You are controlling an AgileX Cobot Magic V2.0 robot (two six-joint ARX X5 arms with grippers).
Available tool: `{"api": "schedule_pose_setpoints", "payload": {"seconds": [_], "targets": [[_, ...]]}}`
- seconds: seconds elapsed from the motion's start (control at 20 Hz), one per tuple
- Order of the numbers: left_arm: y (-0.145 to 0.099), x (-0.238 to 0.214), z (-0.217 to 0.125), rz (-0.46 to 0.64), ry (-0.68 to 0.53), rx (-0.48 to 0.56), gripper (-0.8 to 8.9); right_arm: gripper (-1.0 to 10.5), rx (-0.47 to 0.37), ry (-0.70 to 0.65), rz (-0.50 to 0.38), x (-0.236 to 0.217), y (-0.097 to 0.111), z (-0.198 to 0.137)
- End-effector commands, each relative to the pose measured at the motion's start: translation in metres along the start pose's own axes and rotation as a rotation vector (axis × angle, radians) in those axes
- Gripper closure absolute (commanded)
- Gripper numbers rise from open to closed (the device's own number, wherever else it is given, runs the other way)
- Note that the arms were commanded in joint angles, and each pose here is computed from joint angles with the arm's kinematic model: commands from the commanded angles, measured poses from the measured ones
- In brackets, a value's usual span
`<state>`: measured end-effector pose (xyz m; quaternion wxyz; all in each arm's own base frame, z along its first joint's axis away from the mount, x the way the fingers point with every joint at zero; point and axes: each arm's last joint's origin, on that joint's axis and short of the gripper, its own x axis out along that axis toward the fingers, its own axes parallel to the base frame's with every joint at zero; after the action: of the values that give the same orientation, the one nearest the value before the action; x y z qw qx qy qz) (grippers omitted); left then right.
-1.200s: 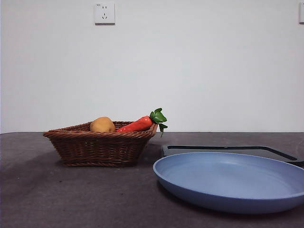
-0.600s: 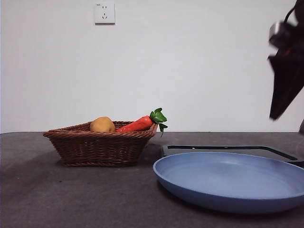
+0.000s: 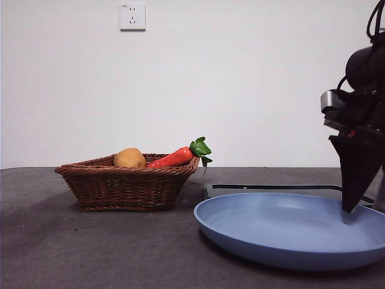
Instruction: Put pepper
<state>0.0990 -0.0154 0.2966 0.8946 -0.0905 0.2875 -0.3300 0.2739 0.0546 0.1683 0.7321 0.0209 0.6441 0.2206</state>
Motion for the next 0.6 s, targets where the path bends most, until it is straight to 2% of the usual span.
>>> {"api": "schedule_pose_setpoints", "payload": {"seconds": [0.05, 0.25, 0.6], "targets": [[-0.002, -0.002, 0.004, -0.008, -0.017, 0.027, 4.75, 8.1, -0.018, 0.015, 0.003, 0.006, 0.001, 0.005], [-0.002, -0.002, 0.004, -0.005, -0.017, 0.026, 4.75, 9.4, -0.016, 0.017, 0.004, 0.008, 0.0, 0.005], [0.001, 0.001, 0.01, 0.015, -0.044, 0.022, 4.75, 9.4, 0.025, -0.017, -0.002, -0.005, -0.002, 0.003]]}}
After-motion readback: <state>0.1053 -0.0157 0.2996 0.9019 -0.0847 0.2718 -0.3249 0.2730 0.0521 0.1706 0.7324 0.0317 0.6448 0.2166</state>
